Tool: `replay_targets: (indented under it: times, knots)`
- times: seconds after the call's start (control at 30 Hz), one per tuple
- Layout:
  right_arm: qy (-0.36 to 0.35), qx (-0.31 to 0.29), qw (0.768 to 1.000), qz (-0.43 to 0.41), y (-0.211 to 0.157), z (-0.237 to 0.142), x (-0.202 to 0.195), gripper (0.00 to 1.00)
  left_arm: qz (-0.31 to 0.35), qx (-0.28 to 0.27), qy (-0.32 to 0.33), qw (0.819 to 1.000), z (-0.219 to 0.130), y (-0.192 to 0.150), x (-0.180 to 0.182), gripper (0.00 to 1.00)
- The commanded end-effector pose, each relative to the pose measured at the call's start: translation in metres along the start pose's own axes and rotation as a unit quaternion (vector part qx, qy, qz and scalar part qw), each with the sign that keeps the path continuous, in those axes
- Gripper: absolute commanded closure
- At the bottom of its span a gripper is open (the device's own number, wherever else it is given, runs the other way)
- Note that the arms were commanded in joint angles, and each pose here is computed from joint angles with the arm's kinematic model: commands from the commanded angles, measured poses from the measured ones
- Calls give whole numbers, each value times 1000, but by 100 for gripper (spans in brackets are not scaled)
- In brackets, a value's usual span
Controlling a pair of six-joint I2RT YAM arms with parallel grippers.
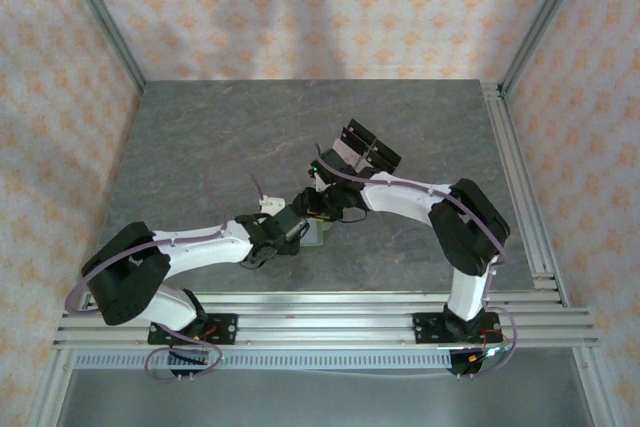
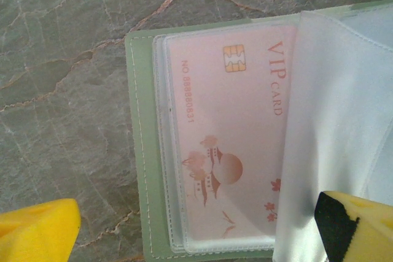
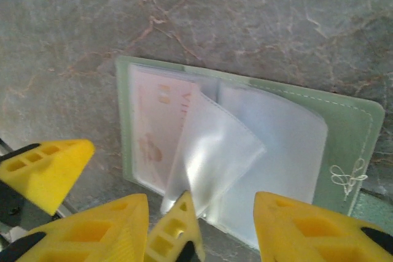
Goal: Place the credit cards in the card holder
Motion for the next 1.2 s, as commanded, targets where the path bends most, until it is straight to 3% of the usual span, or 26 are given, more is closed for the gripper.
replay_targets:
  times: [0.0, 0.9, 1.17]
  knots:
    - [22, -8, 1000, 14, 2, 4, 0, 51, -4, -12, 16, 1000, -3, -2, 5, 0]
    - [31, 14, 998, 47, 5, 38, -13, 51, -6, -20, 7, 1000, -8, 3, 5, 0]
    - [53, 15, 997, 45, 10, 37, -3, 51, -40, -55, -19, 998, -39, 11, 18, 0]
Point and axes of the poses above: each hand's point on the last joint's axis, 136 mm out from that joint toward the fingers, its own z axis out along the fingers, its own x axis along the line the jaws close on, y = z × x, the point moved 10 cm from there along -z, back along the fingers, and after that the axes turned 5 degrees about z, right-handed, at the moved point
